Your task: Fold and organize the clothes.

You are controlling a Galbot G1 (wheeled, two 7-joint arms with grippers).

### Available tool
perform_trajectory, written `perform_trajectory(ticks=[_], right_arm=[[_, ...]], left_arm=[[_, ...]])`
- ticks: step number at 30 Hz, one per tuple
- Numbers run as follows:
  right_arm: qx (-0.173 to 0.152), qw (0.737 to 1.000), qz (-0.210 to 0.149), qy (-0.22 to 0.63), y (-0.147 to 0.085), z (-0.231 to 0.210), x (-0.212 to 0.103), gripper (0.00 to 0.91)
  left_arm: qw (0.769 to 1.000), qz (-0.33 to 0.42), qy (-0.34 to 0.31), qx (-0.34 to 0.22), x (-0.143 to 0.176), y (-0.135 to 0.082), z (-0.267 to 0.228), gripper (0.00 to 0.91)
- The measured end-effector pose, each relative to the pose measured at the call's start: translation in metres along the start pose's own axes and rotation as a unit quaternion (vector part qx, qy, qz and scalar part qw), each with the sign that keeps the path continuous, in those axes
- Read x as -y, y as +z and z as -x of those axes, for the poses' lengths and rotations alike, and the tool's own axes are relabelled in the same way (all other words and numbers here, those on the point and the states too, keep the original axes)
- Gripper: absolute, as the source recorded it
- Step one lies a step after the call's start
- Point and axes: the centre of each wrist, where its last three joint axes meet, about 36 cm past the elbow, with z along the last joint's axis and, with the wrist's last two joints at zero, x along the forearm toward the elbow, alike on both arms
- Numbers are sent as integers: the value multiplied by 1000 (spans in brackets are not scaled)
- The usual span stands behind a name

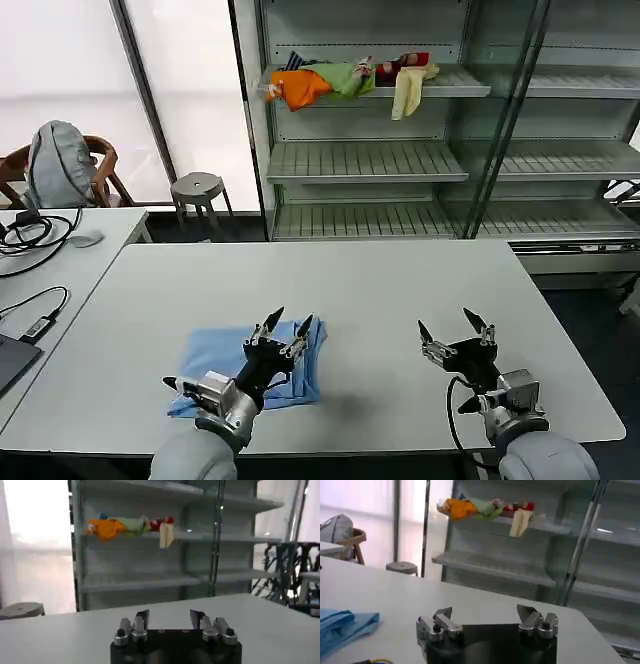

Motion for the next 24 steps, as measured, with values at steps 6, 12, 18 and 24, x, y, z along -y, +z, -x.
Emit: perform_trajectory(ticks=[6,12,18,24], right_arm=[[6,1000,4,-4,-1,3,-1,907],[7,1000,4,-7,-1,4,-3,907],[6,1000,2,-10,0,4,-3,907],[6,1000,2,-11,0,4,-4,907]], left_arm=[[999,8,-37,16,-22,-6,-14,907],[990,23,-137,-36,-61,5,-27,907],[975,18,-205,-89,-84,23,-30,907],[964,4,-233,-130,-98,41,-30,907]])
